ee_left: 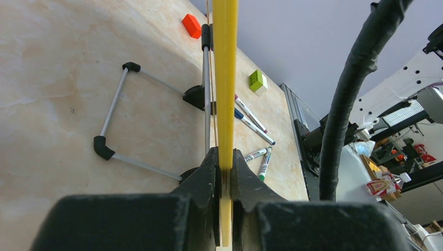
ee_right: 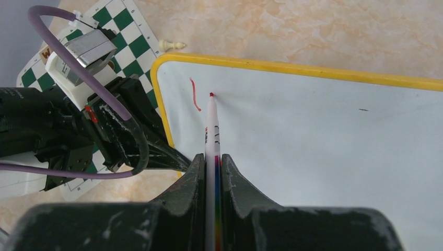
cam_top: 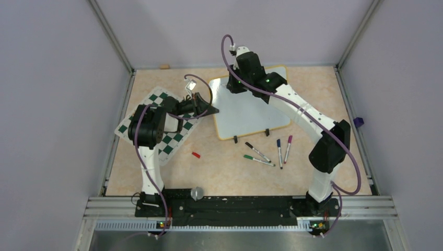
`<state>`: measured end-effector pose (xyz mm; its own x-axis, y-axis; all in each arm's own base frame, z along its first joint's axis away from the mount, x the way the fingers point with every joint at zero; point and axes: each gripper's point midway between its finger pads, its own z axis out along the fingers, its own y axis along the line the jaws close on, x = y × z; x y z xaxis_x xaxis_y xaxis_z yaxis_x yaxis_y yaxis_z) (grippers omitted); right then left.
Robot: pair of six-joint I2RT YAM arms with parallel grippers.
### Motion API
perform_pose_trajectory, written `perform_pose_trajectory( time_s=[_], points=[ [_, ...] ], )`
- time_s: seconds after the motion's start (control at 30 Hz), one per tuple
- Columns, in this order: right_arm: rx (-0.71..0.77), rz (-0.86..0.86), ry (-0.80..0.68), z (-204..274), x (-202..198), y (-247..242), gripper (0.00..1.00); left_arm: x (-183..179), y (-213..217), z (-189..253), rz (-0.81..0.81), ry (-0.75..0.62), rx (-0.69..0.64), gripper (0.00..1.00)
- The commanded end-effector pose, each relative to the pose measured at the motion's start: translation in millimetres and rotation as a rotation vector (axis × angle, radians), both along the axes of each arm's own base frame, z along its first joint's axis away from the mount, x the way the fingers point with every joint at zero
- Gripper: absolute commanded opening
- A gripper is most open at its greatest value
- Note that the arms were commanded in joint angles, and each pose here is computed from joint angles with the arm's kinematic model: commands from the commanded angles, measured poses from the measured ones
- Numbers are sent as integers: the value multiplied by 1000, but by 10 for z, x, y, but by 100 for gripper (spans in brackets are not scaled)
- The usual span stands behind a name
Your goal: Write a sentence on the whiteboard
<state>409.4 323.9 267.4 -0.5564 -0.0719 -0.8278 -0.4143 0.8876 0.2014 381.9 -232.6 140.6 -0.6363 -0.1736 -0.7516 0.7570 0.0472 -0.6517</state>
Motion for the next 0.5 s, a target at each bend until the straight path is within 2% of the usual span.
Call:
perform_pose_trajectory(
  time_s=[0.0,0.47],
  points=[
    [32,-30,-58,233,127,-16,0,-282,-75,147,-121,-144,23,0],
    [7,-25,-14,64,96,-50,0,-278,-73,150,-123,-146,24,0]
  ],
)
